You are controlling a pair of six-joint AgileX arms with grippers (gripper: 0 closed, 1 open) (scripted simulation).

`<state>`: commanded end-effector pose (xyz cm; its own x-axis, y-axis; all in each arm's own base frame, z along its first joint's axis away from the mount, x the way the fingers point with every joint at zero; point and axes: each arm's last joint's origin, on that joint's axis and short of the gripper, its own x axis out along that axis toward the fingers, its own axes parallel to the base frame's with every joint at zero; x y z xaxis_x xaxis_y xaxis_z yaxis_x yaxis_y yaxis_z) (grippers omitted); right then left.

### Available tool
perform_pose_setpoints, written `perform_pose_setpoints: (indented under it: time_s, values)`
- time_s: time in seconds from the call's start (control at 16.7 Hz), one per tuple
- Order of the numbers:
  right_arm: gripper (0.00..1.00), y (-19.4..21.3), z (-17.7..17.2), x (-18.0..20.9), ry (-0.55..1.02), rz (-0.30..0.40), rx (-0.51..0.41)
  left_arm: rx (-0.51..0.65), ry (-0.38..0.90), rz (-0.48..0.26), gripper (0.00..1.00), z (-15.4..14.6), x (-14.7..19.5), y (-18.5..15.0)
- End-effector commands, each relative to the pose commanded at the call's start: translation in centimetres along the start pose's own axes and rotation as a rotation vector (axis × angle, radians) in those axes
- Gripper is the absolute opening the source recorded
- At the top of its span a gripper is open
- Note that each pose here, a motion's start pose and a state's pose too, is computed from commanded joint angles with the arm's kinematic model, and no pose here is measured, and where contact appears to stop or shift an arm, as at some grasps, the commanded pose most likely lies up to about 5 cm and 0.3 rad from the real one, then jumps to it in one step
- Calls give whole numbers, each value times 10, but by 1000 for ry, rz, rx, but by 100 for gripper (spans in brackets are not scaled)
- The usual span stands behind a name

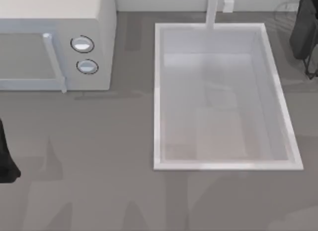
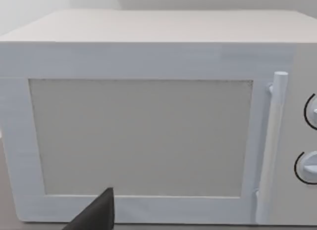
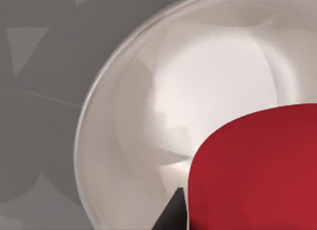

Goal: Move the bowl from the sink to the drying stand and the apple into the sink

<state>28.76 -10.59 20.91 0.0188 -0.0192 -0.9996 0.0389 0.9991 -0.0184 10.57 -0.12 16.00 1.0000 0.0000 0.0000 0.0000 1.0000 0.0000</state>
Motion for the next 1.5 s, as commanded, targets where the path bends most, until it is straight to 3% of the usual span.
perform_pose_setpoints:
  time_s: [0.48,0.72,1.14,1.5]
  values:
    - [0,4,0,-12,-16,-7,-8,0,0,0,100,0,0,0]
    - [0,34,18,-10,-134,-77,-92,0,0,0,100,0,0,0]
    - [0,138,51,3,-595,-216,-247,0,0,0,100,0,0,0]
    - [0,230,35,9,-1073,-190,-240,0,0,0,100,0,0,0]
